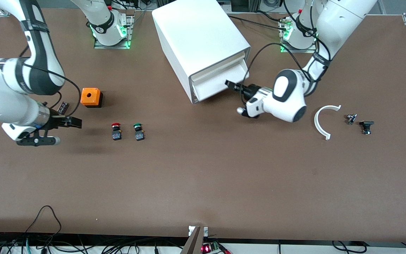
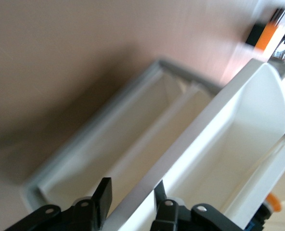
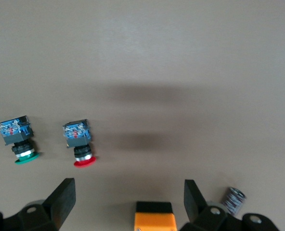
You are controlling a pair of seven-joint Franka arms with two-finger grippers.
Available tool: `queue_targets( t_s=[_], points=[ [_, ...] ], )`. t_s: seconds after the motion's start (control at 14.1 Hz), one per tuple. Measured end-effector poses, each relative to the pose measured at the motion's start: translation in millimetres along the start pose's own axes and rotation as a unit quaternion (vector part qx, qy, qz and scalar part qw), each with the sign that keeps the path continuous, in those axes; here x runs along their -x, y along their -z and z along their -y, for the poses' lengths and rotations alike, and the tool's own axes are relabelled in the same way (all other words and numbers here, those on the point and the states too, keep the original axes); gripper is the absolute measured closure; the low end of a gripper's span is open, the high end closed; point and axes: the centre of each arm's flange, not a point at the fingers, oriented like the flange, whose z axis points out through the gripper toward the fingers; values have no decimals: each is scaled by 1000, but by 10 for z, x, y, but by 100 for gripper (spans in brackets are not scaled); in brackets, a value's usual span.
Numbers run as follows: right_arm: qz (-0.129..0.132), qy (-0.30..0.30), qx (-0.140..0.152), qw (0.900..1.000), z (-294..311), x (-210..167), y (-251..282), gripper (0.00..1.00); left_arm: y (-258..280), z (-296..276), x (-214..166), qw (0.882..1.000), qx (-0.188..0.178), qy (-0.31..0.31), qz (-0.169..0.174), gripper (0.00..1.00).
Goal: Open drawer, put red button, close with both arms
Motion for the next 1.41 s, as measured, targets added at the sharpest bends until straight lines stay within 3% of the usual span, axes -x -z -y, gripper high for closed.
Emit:
queue_targets(
  t_s=[0.21,0.28,0.57,0.71,0.85,1.13,1.41],
  points=[
    [-1,28,-8,1000,373,12,-281,0,450,6,-114,999,-8,-21,-43,71],
    [-2,38,-11,999,505,2,-367,0,526,23,-133,998,-15,-23,-52,67],
    [-1,68,-18,998,815,-66,-792,0,789,51,-155,994,-40,-28,-94,34],
    [-6,90,-20,996,912,-102,-996,0,1126,-131,-68,986,-88,-59,-132,15],
    [-6,108,-20,994,1034,-107,-1154,0,1709,-358,159,967,-147,-87,-188,0],
    [4,122,-14,992,1134,-89,-1331,0,2917,-531,867,927,-203,-91,-303,0],
    [4,119,-13,993,1087,-98,-1355,0,3467,-740,1474,872,-366,-113,-305,0]
  ],
)
